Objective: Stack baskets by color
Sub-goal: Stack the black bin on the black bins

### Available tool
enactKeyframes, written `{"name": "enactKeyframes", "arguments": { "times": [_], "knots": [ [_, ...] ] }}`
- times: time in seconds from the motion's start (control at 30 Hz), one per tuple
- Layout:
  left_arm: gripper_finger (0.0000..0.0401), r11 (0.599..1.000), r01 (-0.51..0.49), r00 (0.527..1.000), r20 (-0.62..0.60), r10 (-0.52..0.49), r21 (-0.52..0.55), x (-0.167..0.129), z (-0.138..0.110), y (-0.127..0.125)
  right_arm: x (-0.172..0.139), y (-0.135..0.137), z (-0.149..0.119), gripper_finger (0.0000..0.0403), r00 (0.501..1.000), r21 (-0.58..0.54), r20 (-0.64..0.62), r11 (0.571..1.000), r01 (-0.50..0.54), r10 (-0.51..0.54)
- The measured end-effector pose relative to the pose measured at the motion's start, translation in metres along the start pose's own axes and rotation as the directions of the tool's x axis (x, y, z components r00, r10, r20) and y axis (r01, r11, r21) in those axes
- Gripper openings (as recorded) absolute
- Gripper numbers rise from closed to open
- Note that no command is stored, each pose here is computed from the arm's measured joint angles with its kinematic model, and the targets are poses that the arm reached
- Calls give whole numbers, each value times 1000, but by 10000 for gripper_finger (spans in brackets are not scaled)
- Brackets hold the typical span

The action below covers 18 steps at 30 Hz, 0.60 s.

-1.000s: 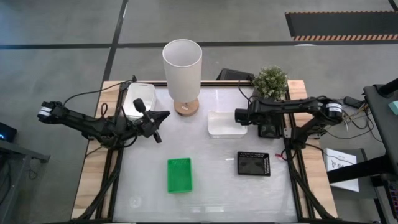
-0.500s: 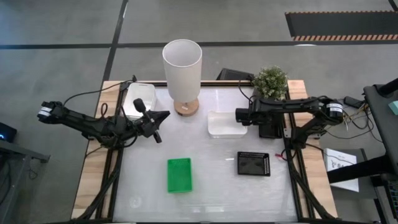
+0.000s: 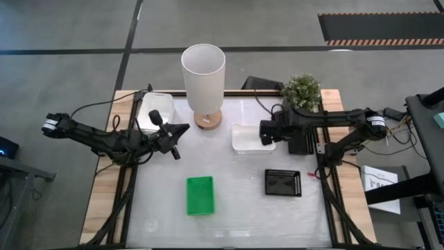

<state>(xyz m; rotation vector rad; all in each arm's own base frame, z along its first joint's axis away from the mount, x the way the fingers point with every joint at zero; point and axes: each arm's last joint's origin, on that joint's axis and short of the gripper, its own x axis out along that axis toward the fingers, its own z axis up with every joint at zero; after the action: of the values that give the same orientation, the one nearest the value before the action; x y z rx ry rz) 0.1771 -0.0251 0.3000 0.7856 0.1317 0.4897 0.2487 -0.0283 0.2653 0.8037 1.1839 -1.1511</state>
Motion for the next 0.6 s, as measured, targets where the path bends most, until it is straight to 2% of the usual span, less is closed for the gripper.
{"name": "enactKeyframes", "arguments": {
  "times": [0.1, 0.2, 0.27, 0.4, 0.53, 0.6],
  "knots": [
    [11, 1000, 1, 1000, 0, -1, 1, 0, 0, 0, -4, 10, -18, 65, 994, -139, -77, 986, -89, 79],
    [11, 1000, 1, 1000, -1, -1, 1, 0, 0, 0, -7, 18, -38, 45, 977, -276, -163, 945, -176, 135],
    [11, 1000, 1, 1000, -1, -1, 1, 0, 0, 0, -9, 23, -51, 37, 971, -338, -176, 916, -215, 163],
    [11, 1000, 0, 1000, 0, 0, 1, 0, 0, 0, -13, 30, -76, 40, 957, -493, -199, 822, -284, 211],
    [11, 1000, -1, 1000, 1, 1, -1, 0, 0, 0, -14, 34, -98, 74, 946, -639, -206, 698, -323, 250],
    [11, 1000, -1, 1000, 1, 1, -1, 0, 0, 0, -12, 35, -106, 95, 943, -678, -203, 657, -329, 264]
  ]
}}
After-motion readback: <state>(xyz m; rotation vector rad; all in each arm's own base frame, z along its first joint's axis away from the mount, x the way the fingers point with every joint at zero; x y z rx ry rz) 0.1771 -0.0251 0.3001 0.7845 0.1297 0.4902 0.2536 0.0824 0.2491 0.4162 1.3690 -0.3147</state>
